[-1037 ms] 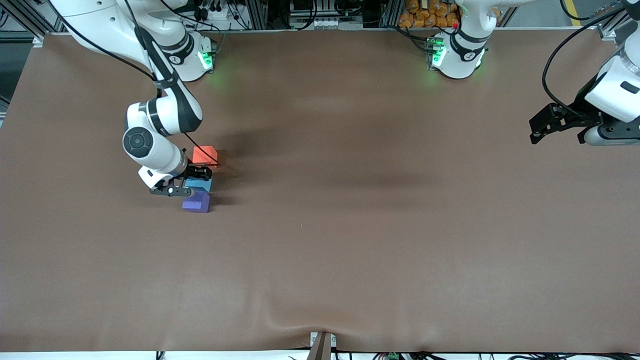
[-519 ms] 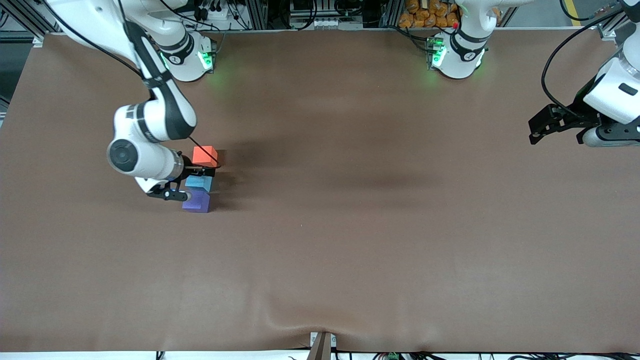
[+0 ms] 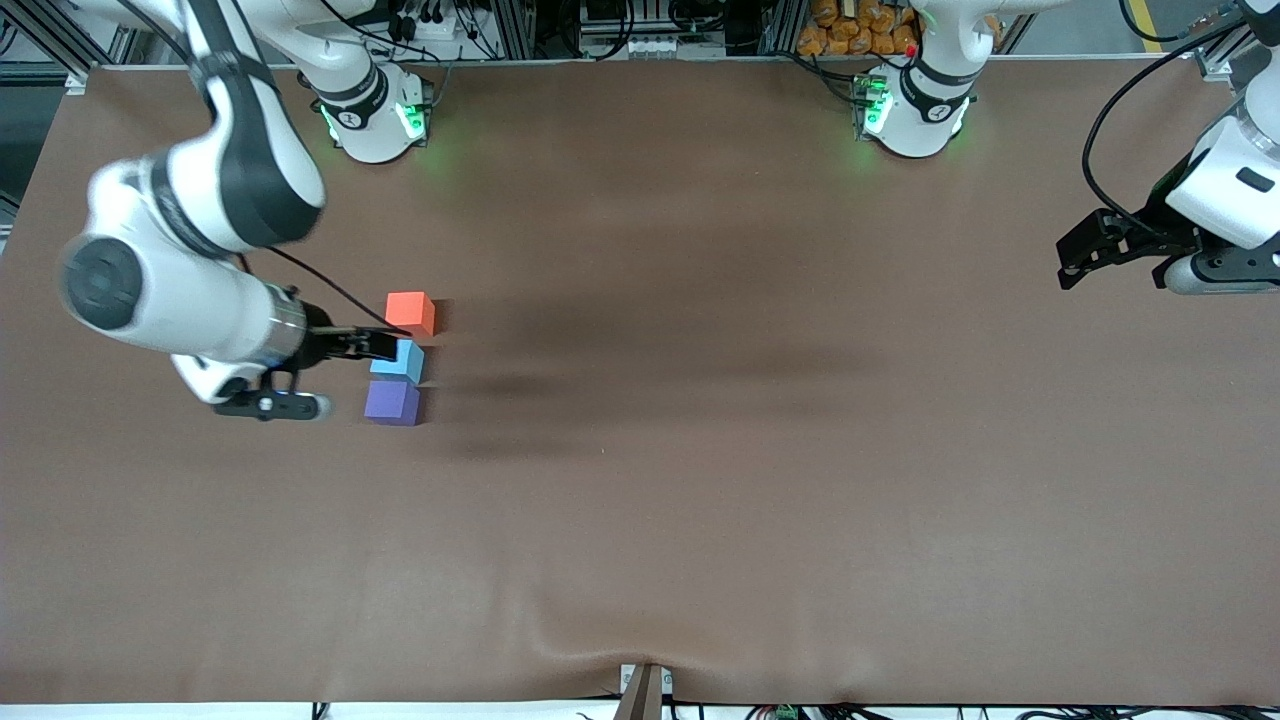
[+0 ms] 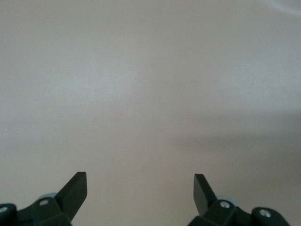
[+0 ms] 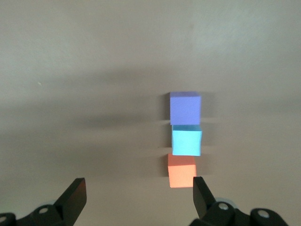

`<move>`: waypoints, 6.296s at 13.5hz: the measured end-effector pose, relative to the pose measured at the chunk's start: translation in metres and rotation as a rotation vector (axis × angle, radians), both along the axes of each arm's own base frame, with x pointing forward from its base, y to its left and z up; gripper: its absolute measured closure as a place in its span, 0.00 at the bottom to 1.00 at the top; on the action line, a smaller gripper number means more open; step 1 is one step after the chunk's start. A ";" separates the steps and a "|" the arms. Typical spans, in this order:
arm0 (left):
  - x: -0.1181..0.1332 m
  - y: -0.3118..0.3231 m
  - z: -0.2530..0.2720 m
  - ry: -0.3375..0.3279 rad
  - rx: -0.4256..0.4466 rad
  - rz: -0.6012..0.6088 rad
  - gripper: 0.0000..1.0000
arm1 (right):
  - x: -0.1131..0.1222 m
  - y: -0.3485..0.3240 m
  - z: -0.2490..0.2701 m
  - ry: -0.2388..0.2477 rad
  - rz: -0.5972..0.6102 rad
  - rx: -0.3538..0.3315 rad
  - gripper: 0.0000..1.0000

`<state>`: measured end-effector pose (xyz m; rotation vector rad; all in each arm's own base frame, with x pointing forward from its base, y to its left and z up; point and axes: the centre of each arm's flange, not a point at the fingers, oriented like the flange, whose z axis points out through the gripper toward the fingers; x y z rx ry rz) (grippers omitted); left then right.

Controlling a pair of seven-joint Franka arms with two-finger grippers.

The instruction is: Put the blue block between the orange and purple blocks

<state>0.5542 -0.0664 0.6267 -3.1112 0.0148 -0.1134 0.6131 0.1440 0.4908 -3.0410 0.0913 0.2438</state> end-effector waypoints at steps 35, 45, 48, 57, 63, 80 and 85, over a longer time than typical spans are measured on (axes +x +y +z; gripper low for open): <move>-0.028 -0.016 -0.004 0.083 0.021 -0.028 0.00 | -0.102 -0.138 0.229 -0.135 0.051 -0.074 0.00; -0.034 -0.015 0.021 0.034 0.018 -0.025 0.00 | -0.101 -0.137 0.229 -0.137 0.060 -0.062 0.00; -0.034 -0.011 0.033 0.009 0.014 -0.018 0.00 | -0.101 -0.137 0.229 -0.137 0.060 -0.061 0.00; -0.033 -0.010 0.034 0.005 0.013 -0.016 0.00 | -0.101 -0.137 0.229 -0.137 0.060 -0.061 0.00; -0.030 -0.010 0.027 0.024 0.014 -0.016 0.00 | -0.101 -0.136 0.229 -0.137 0.061 -0.061 0.00; -0.028 -0.013 0.025 0.028 0.013 -0.021 0.00 | -0.053 -0.123 0.140 0.039 0.090 -0.064 0.00; -0.037 -0.020 0.029 0.033 0.019 -0.034 0.00 | -0.052 -0.123 0.137 0.002 0.089 -0.064 0.00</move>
